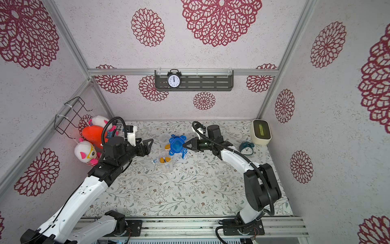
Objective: Pack away toiletry kits
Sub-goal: Close the lid on the container.
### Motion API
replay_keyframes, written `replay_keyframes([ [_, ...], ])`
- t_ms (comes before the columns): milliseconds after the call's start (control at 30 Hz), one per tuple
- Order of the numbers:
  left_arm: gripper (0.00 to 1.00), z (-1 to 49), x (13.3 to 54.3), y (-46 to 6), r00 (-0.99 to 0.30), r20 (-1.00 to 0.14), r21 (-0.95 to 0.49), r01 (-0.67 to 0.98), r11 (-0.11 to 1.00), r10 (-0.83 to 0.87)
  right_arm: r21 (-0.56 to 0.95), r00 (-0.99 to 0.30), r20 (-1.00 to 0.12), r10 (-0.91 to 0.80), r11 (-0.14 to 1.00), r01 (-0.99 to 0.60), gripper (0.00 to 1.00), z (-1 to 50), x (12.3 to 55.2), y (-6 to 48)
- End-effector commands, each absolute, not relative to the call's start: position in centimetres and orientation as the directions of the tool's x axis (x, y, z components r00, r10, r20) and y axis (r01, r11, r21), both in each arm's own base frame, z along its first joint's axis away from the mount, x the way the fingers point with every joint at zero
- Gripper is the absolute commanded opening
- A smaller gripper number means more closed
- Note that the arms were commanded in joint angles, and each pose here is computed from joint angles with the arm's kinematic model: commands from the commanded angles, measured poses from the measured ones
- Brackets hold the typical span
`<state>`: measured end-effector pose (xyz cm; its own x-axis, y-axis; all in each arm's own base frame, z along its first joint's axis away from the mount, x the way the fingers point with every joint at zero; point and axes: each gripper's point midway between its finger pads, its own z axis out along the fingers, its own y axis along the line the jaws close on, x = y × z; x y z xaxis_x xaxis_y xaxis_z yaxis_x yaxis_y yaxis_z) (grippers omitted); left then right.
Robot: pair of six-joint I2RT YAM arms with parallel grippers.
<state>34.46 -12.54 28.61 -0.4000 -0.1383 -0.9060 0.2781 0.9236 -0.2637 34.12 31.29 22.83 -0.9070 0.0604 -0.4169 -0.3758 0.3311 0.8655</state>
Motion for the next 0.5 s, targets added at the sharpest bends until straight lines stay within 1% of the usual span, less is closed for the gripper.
replay_keyframes([
  [0, 0.76, 28.8, 34.9, -12.6, -0.393, -0.902, -0.301, 0.269, 0.915, -0.181, 0.929, -0.912, -0.361, 0.192, 0.153, -0.336, 0.00, 27.6, 34.4, 33.0],
  [100, 0.77, 28.1, 35.1, -12.5, -0.417, -0.885, -0.325, 0.241, 0.914, -0.205, 0.948, -0.918, -0.310, 0.246, 0.154, -0.279, 0.00, 27.3, 33.9, 34.2],
  [200, 0.76, 27.6, 35.0, -12.1, -0.432, -0.874, -0.338, 0.211, 0.917, -0.223, 0.972, -0.918, -0.236, 0.319, 0.092, -0.218, 0.00, 27.8, 33.1, 35.3],
  [233, 0.76, 27.5, 35.0, -12.0, -0.432, -0.872, -0.343, 0.201, 0.918, -0.231, 0.975, -0.915, -0.223, 0.335, 0.080, -0.209, 0.00, 28.0, 32.8, 35.6],
  [300, 0.76, 27.4, 34.7, -11.8, -0.432, -0.868, -0.354, 0.191, 0.915, -0.246, 0.975, -0.904, -0.223, 0.364, 0.099, -0.201, 0.00, 27.8, 32.1, 36.2],
  [367, 0.77, 27.3, 34.5, -11.6, -0.430, -0.865, -0.362, 0.178, 0.915, -0.258, 0.978, -0.888, -0.207, 0.411, 0.115, -0.174, 0.00, 27.2, 32.0, 35.9],
  [467, 0.78, 26.8, 34.1, -11.5, -0.434, -0.864, -0.358, 0.172, 0.918, -0.255, 0.983, -0.858, -0.184, 0.479, 0.106, -0.151, 0.00, 26.5, 31.9, 35.4],
])
